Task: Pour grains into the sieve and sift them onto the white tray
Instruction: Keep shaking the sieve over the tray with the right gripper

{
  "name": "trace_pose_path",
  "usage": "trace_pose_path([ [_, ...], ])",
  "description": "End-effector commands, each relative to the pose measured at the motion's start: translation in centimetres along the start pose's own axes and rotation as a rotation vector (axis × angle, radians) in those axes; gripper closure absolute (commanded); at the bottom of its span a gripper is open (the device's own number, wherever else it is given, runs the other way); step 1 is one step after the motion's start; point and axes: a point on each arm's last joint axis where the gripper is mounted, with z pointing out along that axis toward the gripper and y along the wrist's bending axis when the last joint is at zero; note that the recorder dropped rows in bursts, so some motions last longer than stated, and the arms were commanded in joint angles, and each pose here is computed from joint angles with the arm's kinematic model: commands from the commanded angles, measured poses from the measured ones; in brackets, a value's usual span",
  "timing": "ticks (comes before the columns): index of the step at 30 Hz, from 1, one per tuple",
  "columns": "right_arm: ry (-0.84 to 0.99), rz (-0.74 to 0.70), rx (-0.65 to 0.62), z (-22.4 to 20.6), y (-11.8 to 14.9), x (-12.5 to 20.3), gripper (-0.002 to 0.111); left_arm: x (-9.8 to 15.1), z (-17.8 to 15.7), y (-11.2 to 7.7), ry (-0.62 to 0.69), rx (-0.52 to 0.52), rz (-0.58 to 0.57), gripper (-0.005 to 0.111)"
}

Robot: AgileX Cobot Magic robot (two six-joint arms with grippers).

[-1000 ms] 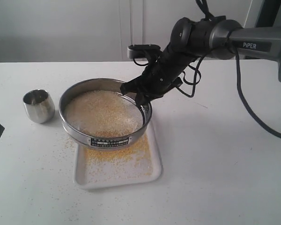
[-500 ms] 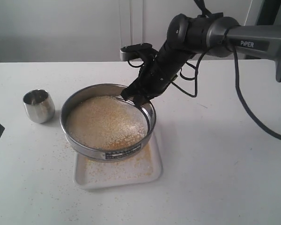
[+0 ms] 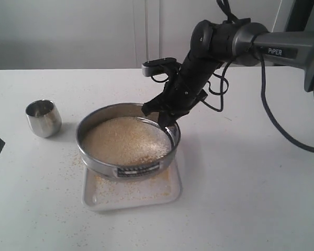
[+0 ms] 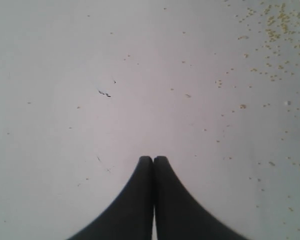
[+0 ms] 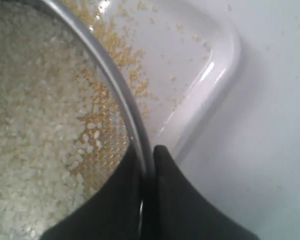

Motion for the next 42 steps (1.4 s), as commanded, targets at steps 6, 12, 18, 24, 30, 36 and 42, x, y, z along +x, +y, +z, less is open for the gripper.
trace_pose_path([
  [6, -0.096, 0.25, -0.081, -1.7, 0.1, -1.1, 0.108, 0.3, -0.1, -0.2, 0.006, 0.007, 0.0, 0.107],
  [12, -0.101, 0.164, -0.077, -1.8, 0.0, -1.2, 0.108, 0.3, -0.1, -0.2, 0.006, 0.007, 0.0, 0.107],
  [18, -0.06, 0.01, -0.044, -1.9, 0.0, -1.0, 0.108, 0.3, -0.1, -0.2, 0.006, 0.007, 0.0, 0.107],
  [24, -0.053, -0.178, -0.067, -2.3, 0.1, -1.0, 0.108, 0.3, -0.1, -0.2, 0.006, 0.007, 0.0, 0.107],
  [30, -0.168, -0.075, -0.051, -3.4, -0.1, -2.0, 0.108, 0.3, -0.1, -0.2, 0.006, 0.007, 0.0, 0.107],
  [36, -0.265, -0.043, -0.024, -6.5, 0.0, -1.9, 0.108, 0.3, -0.1, -0.2, 0.006, 0.006, 0.001, 0.107],
  [42, -0.12, -0.298, 0.059, -5.7, 0.1, -0.2, 0.108, 0.3, -0.1, -0.2, 0.006, 0.006, 0.001, 0.107],
])
